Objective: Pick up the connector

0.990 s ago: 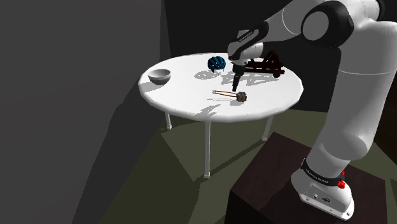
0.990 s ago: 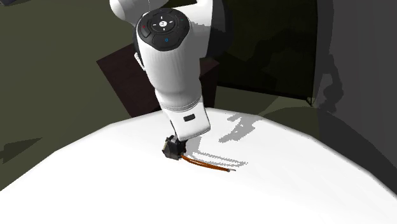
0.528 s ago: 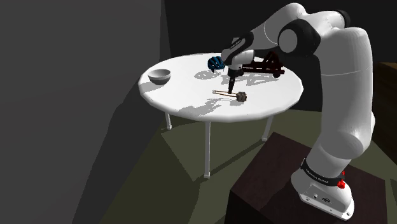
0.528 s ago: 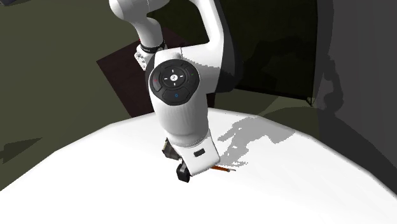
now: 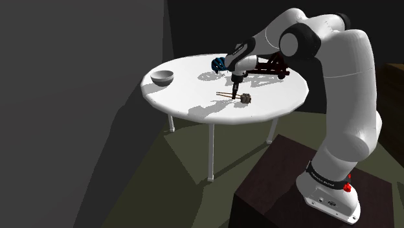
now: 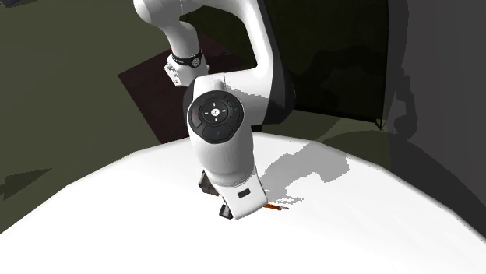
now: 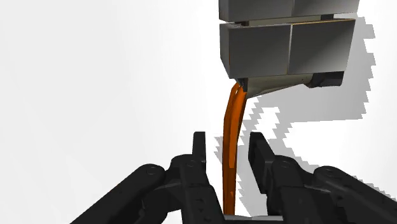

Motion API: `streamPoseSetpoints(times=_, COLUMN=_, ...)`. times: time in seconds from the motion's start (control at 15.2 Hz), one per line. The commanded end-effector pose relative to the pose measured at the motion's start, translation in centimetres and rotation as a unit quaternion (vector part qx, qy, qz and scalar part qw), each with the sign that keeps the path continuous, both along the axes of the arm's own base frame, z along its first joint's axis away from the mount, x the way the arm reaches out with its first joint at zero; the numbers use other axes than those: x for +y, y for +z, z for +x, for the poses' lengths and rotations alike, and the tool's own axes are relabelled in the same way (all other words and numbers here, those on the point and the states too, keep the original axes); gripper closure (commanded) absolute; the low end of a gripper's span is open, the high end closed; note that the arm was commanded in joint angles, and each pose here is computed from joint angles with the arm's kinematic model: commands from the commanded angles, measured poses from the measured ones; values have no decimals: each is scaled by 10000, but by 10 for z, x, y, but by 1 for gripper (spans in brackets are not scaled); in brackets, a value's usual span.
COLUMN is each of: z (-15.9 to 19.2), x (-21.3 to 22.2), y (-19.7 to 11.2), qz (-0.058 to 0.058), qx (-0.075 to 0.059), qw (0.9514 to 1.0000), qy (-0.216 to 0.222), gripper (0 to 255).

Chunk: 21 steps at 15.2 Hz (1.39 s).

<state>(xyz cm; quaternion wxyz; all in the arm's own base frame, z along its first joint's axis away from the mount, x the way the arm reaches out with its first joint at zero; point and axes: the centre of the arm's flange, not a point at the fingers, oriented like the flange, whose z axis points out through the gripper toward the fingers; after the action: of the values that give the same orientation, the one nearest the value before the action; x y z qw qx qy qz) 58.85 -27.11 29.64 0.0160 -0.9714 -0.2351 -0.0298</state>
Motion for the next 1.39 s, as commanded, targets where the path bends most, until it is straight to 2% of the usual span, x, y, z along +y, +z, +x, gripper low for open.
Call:
streamPoseSetpoints(times=0.0, z=0, x=0, y=-1, qz=0, qx=-1, qw=10000, qy=0, gripper=255)
streamPoseSetpoints(times=0.46, z=0, x=1, y=0, qz=-1, qx=-1, qw=10000, qy=0, gripper=255)
streamPoseSetpoints(times=1.32, z=0, x=1, y=69, qz=-1, qx=-1, qw=10000, qy=0, gripper=255)
